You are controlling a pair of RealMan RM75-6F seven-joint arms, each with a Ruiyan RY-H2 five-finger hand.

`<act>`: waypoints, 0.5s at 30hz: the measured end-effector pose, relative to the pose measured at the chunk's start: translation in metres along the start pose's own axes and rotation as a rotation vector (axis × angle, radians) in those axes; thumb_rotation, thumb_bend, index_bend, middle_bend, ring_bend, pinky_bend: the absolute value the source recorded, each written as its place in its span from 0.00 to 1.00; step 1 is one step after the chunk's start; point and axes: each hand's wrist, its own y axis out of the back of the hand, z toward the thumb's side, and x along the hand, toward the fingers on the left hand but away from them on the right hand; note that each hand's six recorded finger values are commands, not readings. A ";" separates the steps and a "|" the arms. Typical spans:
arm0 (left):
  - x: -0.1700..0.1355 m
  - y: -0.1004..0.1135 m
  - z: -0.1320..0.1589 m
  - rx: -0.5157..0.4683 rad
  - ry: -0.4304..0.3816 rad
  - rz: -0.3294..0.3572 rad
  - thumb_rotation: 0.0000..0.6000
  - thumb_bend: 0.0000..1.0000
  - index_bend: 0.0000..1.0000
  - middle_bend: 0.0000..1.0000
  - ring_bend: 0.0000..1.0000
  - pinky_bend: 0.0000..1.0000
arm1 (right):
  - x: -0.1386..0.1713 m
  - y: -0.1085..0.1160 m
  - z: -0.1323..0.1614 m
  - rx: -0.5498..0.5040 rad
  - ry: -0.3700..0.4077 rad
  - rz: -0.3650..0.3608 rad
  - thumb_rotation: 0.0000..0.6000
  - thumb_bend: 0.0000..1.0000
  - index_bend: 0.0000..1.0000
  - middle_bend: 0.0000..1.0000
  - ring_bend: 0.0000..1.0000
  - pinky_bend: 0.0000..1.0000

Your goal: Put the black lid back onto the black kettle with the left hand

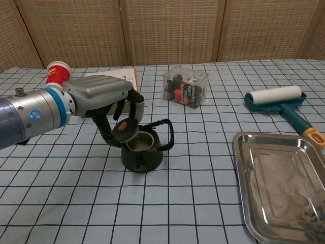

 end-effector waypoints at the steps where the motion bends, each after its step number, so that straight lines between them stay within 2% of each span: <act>1: 0.002 0.000 0.002 0.001 -0.003 0.000 1.00 0.10 0.51 0.43 0.51 0.58 | 0.000 0.000 -0.001 -0.001 -0.002 0.000 1.00 0.21 0.00 0.00 0.00 0.00; 8: 0.015 -0.001 0.016 0.025 -0.018 -0.010 1.00 0.09 0.50 0.42 0.51 0.56 | -0.002 0.001 -0.004 -0.012 -0.013 0.000 1.00 0.21 0.00 0.00 0.00 0.00; 10: 0.016 0.000 0.018 0.031 -0.016 -0.011 1.00 0.08 0.44 0.36 0.47 0.51 | -0.002 0.001 -0.004 -0.015 -0.013 -0.001 1.00 0.21 0.00 0.00 0.00 0.00; 12: 0.018 0.001 0.019 0.033 -0.013 -0.012 1.00 0.03 0.24 0.16 0.27 0.34 | -0.002 0.002 -0.005 -0.017 -0.014 -0.002 1.00 0.21 0.00 0.00 0.00 0.00; 14: 0.018 0.000 0.019 0.027 -0.009 -0.024 1.00 0.00 0.07 0.03 0.09 0.20 | -0.002 0.003 -0.005 -0.020 -0.015 -0.003 1.00 0.21 0.00 0.00 0.00 0.00; 15: 0.017 -0.001 0.019 0.022 -0.008 -0.031 1.00 0.00 0.02 0.00 0.03 0.15 | -0.002 0.003 -0.005 -0.021 -0.015 -0.004 1.00 0.21 0.00 0.00 0.00 0.00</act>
